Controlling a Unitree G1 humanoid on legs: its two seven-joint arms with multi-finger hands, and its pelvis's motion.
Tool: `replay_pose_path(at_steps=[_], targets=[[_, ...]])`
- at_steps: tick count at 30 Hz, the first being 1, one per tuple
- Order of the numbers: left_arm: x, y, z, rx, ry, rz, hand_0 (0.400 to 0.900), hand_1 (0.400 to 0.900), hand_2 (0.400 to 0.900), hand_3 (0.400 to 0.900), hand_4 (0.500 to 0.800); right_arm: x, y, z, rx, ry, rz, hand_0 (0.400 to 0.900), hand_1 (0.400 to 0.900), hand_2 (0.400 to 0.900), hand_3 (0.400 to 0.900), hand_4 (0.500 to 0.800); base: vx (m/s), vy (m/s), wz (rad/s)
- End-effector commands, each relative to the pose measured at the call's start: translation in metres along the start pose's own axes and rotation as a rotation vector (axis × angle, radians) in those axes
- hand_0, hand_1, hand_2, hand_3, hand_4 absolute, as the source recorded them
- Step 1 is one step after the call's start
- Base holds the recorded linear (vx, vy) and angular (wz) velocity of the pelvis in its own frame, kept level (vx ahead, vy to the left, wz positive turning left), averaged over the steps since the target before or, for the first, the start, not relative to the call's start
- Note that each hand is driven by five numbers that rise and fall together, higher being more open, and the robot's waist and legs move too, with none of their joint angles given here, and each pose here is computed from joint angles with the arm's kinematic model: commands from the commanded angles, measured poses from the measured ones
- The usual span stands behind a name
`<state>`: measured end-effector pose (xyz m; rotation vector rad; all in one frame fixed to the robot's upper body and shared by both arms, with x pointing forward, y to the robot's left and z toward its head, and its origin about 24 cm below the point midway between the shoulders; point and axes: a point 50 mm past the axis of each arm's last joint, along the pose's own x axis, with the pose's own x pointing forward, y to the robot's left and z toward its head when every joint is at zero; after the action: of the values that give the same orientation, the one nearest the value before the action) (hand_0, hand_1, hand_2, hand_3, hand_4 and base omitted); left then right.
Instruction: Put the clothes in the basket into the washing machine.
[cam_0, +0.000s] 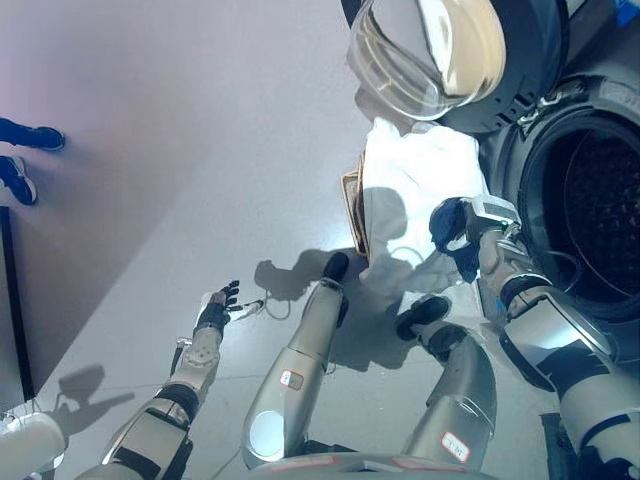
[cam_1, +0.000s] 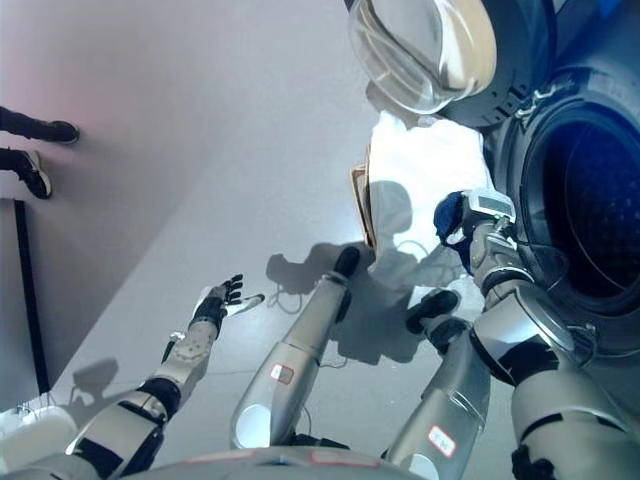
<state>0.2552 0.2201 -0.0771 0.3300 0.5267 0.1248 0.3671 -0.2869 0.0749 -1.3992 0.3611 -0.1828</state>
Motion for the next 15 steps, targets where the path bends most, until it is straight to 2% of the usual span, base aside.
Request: replay_pose_path(at_steps=[1, 9, 15], targets=[[-0.003, 0.01, -0.006, -0.014, -0.006, 0.07, 0.9, 0.9, 0.9, 0.9, 0.8, 0.005, -0.041, -0.028, -0.067, 0.08, -0.113, 0.9, 0.9, 0.9, 0.9, 0.8, -0.097, 0.099, -0.02], [-0.003, 0.001, 0.003, -0.073, -0.044, 0.06, 0.9, 0.9, 0.9, 0.9, 0.8, 0.003, -0.074, -0.061, -0.134, 0.168, -0.167, 0.9, 0.9, 0.9, 0.9, 0.8, -0.053, 0.092, -0.05], [-0.005, -0.01, 0.002, -0.073, -0.045, 0.035, 0.9, 0.9, 0.9, 0.9, 0.8, 0.0, -0.078, -0.073, -0.151, 0.198, -0.161, 0.9, 0.9, 0.9, 0.9, 0.8, 0.017, 0.056, -0.04]])
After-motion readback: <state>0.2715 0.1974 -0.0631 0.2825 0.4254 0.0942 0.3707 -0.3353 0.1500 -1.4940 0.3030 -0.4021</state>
